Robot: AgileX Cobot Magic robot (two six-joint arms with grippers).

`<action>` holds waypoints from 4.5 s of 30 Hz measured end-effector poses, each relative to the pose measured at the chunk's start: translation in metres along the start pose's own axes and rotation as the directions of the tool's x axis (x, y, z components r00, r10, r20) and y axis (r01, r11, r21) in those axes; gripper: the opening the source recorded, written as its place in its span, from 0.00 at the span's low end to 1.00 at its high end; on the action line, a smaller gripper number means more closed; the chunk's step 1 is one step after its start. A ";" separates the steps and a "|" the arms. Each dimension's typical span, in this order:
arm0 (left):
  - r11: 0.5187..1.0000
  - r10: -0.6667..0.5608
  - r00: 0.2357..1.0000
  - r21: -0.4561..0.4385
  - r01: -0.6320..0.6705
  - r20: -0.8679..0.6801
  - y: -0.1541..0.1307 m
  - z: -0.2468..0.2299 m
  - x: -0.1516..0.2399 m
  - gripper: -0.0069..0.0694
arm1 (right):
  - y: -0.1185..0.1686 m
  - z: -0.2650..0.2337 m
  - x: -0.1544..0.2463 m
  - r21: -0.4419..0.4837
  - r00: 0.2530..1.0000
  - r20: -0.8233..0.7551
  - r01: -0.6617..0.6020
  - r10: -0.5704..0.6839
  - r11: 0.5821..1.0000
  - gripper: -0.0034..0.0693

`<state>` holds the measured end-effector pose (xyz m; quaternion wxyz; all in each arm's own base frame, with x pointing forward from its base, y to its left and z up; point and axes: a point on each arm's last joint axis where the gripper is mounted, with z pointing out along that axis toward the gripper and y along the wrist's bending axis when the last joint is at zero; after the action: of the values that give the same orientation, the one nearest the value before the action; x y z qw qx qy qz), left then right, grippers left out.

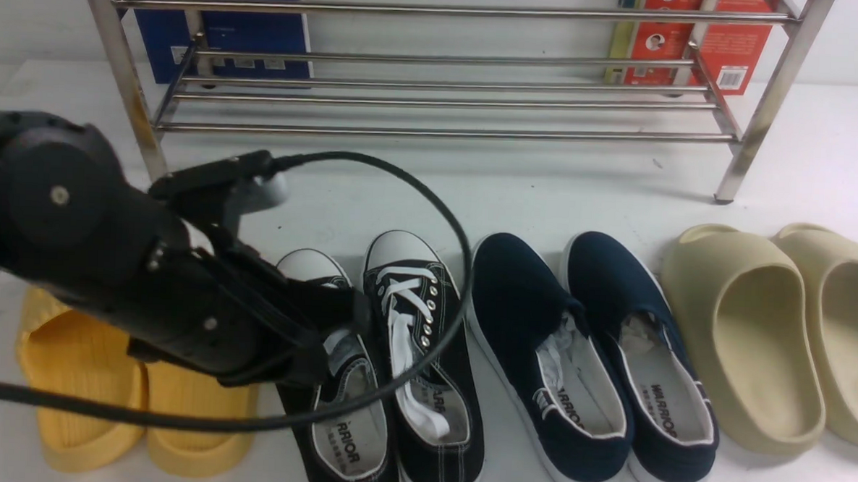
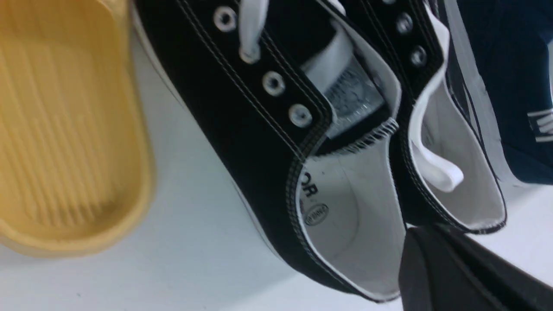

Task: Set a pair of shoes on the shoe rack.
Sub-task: Use the left arm to grab the shoe closest to it, then use the left arm to put a shoe into the shoe rack

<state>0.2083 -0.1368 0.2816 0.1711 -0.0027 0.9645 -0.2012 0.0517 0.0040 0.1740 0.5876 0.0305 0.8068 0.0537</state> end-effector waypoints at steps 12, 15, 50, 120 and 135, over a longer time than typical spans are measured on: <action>0.995 0.018 0.999 -0.101 -0.022 -0.042 -0.010 0.023 0.004 0.26 | 0.000 0.000 0.000 0.000 1.000 0.000 0.000 0.000 1.000 0.38; 0.991 -0.017 0.997 -0.132 0.007 -0.070 -0.008 0.036 0.003 0.40 | 0.000 0.000 0.000 0.000 1.000 0.000 0.000 0.000 1.000 0.38; 0.919 -0.171 0.976 -0.379 0.109 -0.133 0.014 0.107 -0.001 0.07 | 0.000 0.000 0.000 0.000 1.000 0.000 0.000 0.000 1.000 0.38; 0.959 -0.008 0.933 -0.263 0.109 0.359 0.049 0.105 -0.262 0.07 | 0.000 0.000 0.000 0.000 1.000 0.000 0.000 0.000 1.000 0.38; 0.963 -0.058 0.898 -0.212 0.165 0.435 0.054 0.115 -0.271 0.07 | 0.000 0.000 0.000 0.000 1.000 0.000 0.000 0.000 1.000 0.38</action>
<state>0.5046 -0.1112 0.2507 0.3637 -0.1232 0.9194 -0.0855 0.0517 0.0040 0.1740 0.5876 0.0305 0.8068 0.0537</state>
